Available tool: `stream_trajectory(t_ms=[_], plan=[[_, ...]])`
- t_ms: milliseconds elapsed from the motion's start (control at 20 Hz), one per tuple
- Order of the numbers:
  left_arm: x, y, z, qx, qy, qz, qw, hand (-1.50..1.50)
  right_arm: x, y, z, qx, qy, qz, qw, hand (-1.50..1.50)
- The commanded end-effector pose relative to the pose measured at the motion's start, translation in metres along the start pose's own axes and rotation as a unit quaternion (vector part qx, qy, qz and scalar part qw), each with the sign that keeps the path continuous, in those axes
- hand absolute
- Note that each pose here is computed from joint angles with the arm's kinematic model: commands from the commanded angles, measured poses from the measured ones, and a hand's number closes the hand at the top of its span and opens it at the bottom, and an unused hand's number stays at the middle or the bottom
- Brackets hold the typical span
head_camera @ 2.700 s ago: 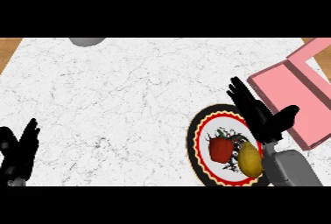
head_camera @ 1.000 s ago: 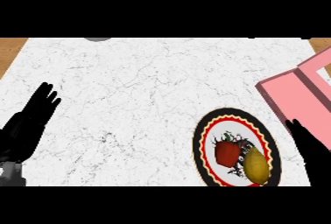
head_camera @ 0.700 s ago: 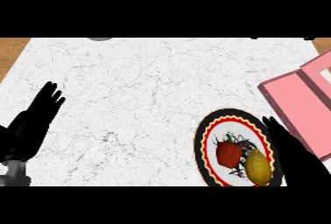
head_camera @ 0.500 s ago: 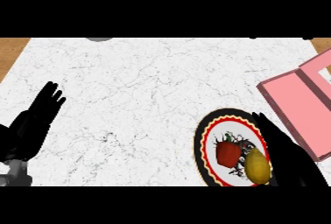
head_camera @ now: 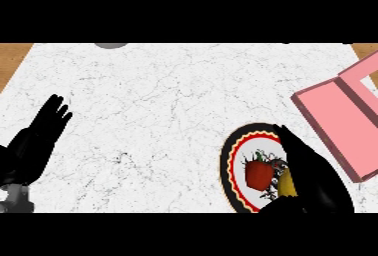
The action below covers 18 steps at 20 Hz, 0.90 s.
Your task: Pick the bell pepper from the plate and place it in the cardboard box
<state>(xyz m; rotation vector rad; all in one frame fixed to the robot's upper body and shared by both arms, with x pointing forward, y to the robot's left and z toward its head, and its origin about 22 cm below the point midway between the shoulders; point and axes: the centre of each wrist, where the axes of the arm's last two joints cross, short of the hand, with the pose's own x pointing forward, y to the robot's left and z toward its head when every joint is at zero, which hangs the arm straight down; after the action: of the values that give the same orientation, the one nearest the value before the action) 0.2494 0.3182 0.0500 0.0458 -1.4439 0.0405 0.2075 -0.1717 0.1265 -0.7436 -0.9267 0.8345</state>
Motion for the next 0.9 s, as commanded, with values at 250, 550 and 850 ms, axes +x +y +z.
stream_trajectory(t_ms=[250, 550, 850], plan=[[0.016, 0.01, 0.008, 0.001, 0.006, 0.002, 1.0, 0.0, 0.026, 0.007, 0.002, -0.009, 0.053, 0.029, 0.998, -1.5], [0.001, 0.005, 0.011, 0.001, 0.007, 0.007, 1.0, 0.0, 0.029, 0.005, -0.025, -0.006, 0.053, 0.058, 0.997, -1.5], [0.012, 0.002, 0.002, 0.011, 0.008, -0.002, 0.9999, 0.0, 0.035, 0.019, -0.026, 0.006, 0.072, 0.079, 0.994, -1.5]])
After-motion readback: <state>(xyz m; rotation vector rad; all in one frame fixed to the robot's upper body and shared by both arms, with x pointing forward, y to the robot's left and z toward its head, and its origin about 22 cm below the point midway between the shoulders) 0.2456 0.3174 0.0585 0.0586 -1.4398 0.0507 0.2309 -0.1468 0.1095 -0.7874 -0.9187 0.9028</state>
